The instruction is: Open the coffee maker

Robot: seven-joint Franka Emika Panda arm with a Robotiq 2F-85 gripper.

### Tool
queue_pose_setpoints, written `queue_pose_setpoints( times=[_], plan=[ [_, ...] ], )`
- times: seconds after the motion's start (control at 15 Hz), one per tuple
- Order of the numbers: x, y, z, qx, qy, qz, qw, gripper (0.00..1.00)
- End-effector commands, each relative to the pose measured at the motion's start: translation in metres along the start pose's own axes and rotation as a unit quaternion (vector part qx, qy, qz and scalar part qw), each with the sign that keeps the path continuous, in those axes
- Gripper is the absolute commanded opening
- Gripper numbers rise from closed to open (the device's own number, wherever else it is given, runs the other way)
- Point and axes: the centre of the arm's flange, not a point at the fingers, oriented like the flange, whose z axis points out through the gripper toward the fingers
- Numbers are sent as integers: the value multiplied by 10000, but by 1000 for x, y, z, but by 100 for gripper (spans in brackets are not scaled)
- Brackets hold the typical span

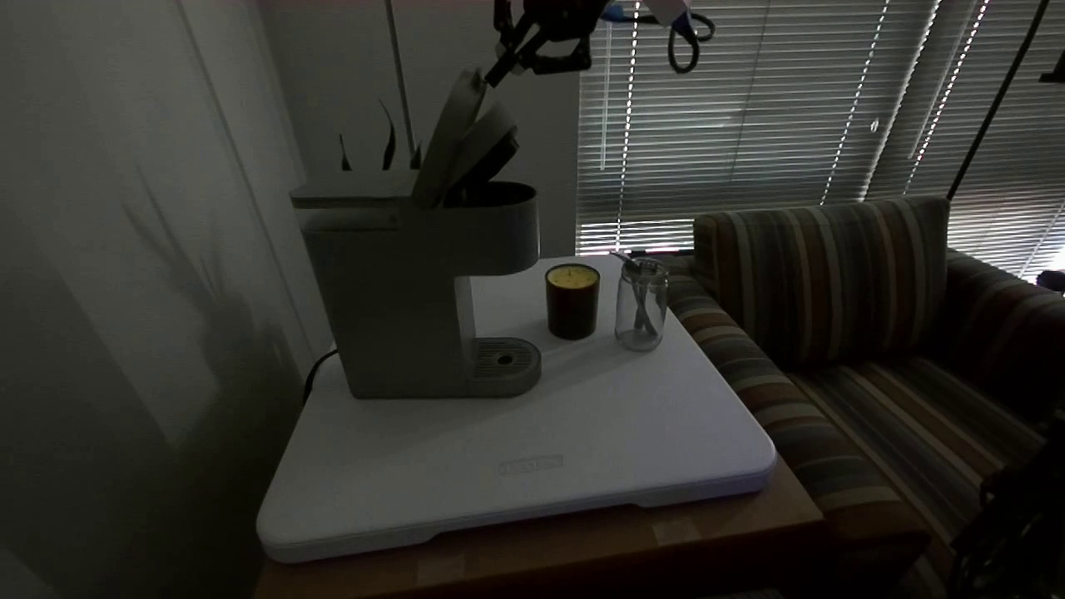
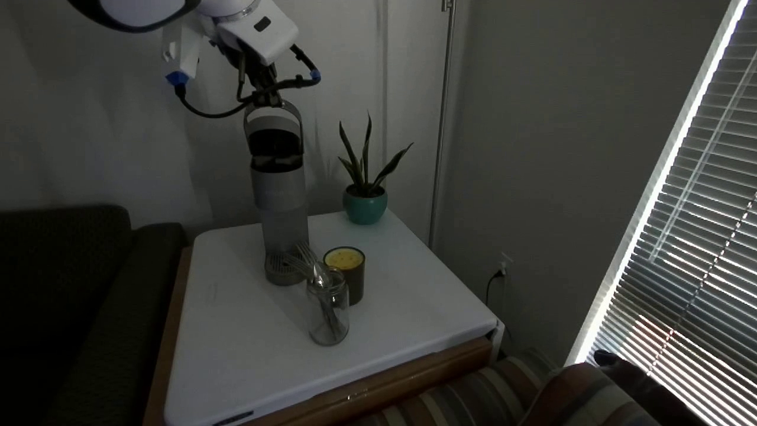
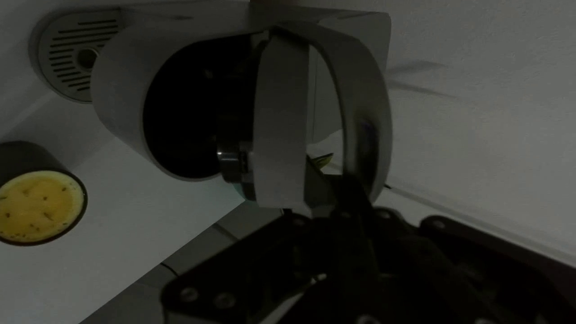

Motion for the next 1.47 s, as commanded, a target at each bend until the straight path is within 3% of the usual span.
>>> queue_pose_setpoints(
  times=[0.0,1.0,1.4],
  plan=[
    [11,-20,5,30,-70,-40,10000,0],
    [16,-45,12,-59,-191,-205,9996,0],
    [31,-63,-11,-133,139,-499,9986,0]
  ],
)
